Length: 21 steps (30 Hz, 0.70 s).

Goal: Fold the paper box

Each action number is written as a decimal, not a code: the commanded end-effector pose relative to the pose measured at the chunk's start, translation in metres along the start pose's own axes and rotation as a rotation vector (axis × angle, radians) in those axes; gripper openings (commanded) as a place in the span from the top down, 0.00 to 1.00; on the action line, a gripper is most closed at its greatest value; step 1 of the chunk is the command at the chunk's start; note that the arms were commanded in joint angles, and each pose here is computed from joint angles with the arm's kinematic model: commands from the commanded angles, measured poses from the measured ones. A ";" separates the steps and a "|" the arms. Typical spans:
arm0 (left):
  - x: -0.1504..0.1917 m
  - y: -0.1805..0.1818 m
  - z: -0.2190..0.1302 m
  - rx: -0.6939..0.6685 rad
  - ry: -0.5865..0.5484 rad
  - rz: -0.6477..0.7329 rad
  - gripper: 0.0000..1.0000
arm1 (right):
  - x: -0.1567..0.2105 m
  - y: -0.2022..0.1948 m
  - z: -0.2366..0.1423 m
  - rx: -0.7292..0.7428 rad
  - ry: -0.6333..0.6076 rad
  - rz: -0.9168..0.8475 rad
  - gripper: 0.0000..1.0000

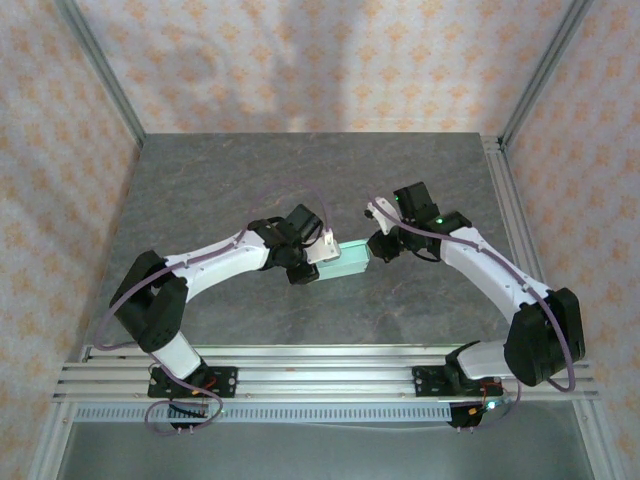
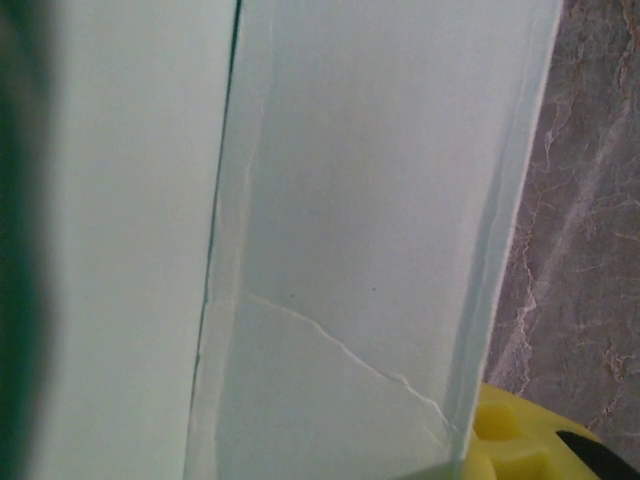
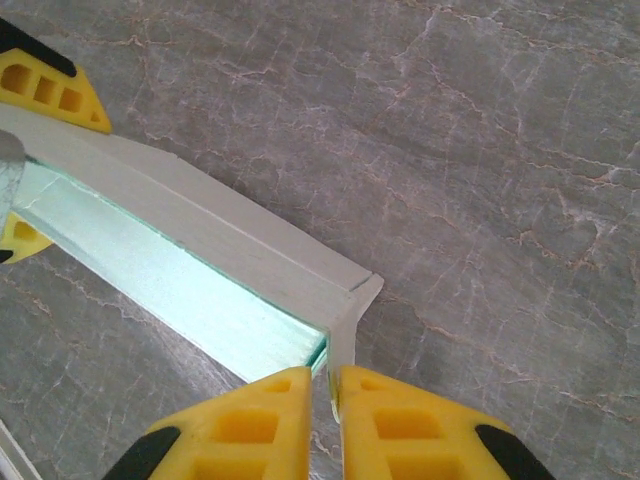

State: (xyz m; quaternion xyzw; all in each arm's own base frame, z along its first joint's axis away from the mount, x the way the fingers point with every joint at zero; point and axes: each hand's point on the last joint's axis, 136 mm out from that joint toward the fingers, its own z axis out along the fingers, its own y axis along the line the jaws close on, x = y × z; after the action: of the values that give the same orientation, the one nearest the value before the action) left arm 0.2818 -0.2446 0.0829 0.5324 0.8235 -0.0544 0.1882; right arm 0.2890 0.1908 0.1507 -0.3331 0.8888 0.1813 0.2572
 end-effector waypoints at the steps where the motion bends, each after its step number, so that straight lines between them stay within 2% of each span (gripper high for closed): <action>1: 0.007 -0.002 0.001 0.024 0.040 -0.015 0.69 | -0.016 -0.005 -0.003 0.035 -0.045 0.008 0.85; 13: 0.007 -0.003 0.000 0.026 0.036 -0.020 0.69 | -0.014 -0.008 -0.002 0.051 -0.040 0.031 0.92; 16: 0.007 -0.002 0.001 0.022 0.037 -0.023 0.69 | -0.013 -0.008 -0.003 0.051 -0.040 0.040 1.00; 17: 0.007 -0.002 0.001 0.020 0.039 -0.026 0.69 | -0.014 -0.008 -0.004 0.051 -0.042 0.047 1.00; 21: 0.004 0.005 -0.003 -0.013 0.033 -0.048 0.69 | -0.019 -0.016 -0.006 0.095 -0.073 0.169 1.00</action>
State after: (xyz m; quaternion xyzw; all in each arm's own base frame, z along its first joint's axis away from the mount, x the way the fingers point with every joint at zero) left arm 0.2812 -0.2463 0.0825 0.5260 0.8276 -0.0608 0.1865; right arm 0.2974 0.1899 0.1520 -0.2885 0.9025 0.1810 0.2637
